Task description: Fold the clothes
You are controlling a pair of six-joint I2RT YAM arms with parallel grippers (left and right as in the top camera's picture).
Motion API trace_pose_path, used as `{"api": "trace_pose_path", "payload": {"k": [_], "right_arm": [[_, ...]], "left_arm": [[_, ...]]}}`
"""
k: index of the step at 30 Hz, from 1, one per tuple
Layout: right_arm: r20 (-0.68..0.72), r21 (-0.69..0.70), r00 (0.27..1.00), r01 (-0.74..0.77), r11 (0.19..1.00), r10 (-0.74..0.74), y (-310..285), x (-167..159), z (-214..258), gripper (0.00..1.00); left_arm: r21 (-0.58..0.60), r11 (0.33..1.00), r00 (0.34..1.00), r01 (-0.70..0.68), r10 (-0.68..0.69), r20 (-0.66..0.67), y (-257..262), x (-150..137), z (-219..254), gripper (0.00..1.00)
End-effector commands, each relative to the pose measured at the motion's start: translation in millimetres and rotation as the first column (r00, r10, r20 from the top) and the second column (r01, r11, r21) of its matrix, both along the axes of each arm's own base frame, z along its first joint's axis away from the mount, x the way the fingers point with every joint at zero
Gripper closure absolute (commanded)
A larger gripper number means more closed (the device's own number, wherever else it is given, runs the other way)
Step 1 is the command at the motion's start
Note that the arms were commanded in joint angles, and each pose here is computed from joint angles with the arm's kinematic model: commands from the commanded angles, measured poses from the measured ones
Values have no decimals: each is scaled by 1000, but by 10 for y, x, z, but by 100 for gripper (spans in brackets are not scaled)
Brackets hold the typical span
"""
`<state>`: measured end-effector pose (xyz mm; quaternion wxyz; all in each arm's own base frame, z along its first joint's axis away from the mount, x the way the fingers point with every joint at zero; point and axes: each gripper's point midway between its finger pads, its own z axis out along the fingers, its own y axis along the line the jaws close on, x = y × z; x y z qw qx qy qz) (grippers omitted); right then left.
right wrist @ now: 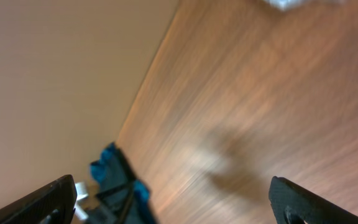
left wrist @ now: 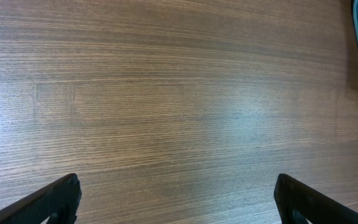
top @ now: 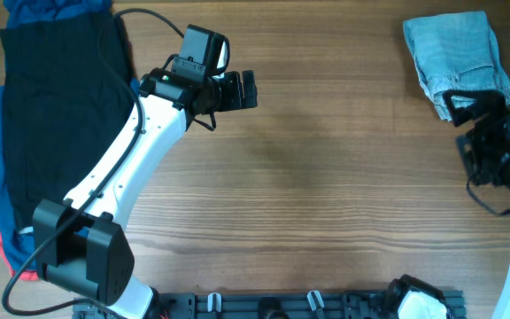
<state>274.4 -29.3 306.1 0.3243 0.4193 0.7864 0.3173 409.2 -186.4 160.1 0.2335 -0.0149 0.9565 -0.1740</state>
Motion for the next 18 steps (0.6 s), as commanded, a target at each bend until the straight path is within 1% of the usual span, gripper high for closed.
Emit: {"api": "trace_pose_path", "payload": {"k": [1,2,3,4,5,7,8,9,11,12,15,18], "right_arm": [[-67,146,996,64,987,-54,112,-105,-19,0],[-89,150,995,54,987,-41,157,-139,-57,0],[-111,101,994,15,995,-3,226,-193,-118,1],[-102,67,994,-21,998,27,254,-190,-122,0],[-80,26,994,-69,997,70,282,-171,-108,0],[-1,-112,984,-175,978,176,286,-75,-32,0],[54,-215,965,-239,947,256,297,-1,42,0],[84,-277,947,-277,920,310,317,40,90,0],[137,-419,888,-349,838,438,376,99,193,0],[149,-463,864,-369,806,481,402,108,222,0],[158,-571,816,-384,725,557,417,150,266,0],[216,-734,724,-323,598,655,530,169,393,0]], "left_arm": [[12,1000,1000,2,-2,0,-4,20,-30,0],[12,1000,1000,2,-2,0,-4,20,-30,0],[12,1000,1000,2,-2,0,-4,20,-30,0],[12,1000,1000,2,-2,0,-4,20,-30,0],[12,1000,1000,2,-2,0,-4,20,-30,0],[12,1000,1000,2,-2,0,-4,20,-30,0],[12,1000,1000,2,-2,0,-4,20,-30,0],[12,1000,1000,2,-2,0,-4,20,-30,0],[12,1000,1000,2,-2,0,-4,20,-30,0],[12,1000,1000,2,-2,0,-4,20,-30,0],[12,1000,1000,2,-2,0,-4,20,-30,0],[12,1000,1000,2,-2,0,-4,20,-30,0]]}}
